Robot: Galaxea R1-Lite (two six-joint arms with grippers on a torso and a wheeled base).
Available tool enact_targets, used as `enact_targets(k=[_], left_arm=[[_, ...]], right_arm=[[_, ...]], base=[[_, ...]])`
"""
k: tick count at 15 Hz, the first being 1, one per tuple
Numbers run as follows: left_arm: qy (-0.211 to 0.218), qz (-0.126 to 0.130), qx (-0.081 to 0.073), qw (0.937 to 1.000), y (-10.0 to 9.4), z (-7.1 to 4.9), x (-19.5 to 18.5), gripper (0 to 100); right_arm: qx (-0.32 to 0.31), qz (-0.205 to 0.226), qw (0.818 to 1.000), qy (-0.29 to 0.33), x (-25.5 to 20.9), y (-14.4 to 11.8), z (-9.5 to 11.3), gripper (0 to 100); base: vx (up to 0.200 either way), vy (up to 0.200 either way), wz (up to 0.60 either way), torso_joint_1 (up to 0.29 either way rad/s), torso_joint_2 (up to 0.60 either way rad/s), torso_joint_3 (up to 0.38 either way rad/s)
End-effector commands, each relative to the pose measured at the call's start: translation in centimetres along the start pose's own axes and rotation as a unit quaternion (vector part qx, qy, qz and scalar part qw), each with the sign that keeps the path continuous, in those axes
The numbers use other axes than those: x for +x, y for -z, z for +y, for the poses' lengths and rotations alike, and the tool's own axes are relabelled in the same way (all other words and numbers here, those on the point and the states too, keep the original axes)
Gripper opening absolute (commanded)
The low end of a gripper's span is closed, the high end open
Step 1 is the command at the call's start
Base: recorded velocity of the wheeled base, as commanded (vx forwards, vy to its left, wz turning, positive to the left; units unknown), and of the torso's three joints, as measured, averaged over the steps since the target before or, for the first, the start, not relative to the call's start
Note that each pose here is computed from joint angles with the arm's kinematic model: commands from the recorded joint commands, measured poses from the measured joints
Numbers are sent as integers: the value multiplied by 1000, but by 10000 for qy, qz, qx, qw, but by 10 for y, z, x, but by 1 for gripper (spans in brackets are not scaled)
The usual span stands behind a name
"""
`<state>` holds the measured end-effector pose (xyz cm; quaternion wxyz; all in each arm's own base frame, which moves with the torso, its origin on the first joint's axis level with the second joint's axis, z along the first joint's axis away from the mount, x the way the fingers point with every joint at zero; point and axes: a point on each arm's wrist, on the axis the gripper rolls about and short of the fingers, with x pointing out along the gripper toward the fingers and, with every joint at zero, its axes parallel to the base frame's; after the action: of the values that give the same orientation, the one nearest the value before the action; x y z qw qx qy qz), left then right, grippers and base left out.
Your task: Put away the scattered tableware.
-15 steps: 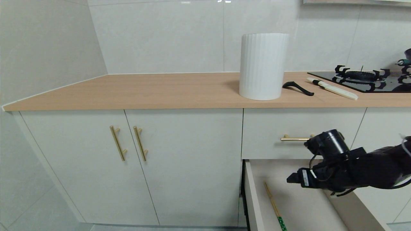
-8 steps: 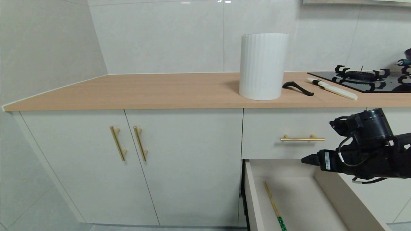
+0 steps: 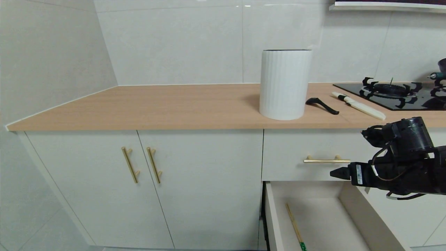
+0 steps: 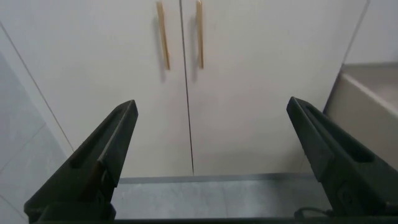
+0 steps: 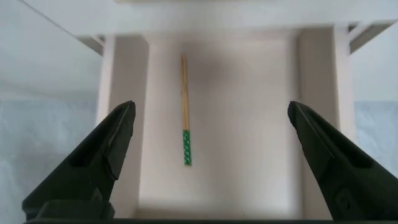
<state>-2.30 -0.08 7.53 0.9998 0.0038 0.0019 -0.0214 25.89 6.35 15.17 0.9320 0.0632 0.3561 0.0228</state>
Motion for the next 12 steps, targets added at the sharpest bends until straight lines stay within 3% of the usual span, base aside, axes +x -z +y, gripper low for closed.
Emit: enact_targets(k=[1, 12], left_arm=[[1, 3, 0, 10000, 0, 0, 0, 100], [1, 3, 0, 10000, 0, 0, 0, 100]], right_arm=[[-5, 5, 10000, -7, 0, 0, 0, 100], [-83, 92, 9999, -18, 2, 5, 2, 100]], base=[[0, 0, 0, 168, -535, -295], [0, 0, 0, 190, -478, -287]])
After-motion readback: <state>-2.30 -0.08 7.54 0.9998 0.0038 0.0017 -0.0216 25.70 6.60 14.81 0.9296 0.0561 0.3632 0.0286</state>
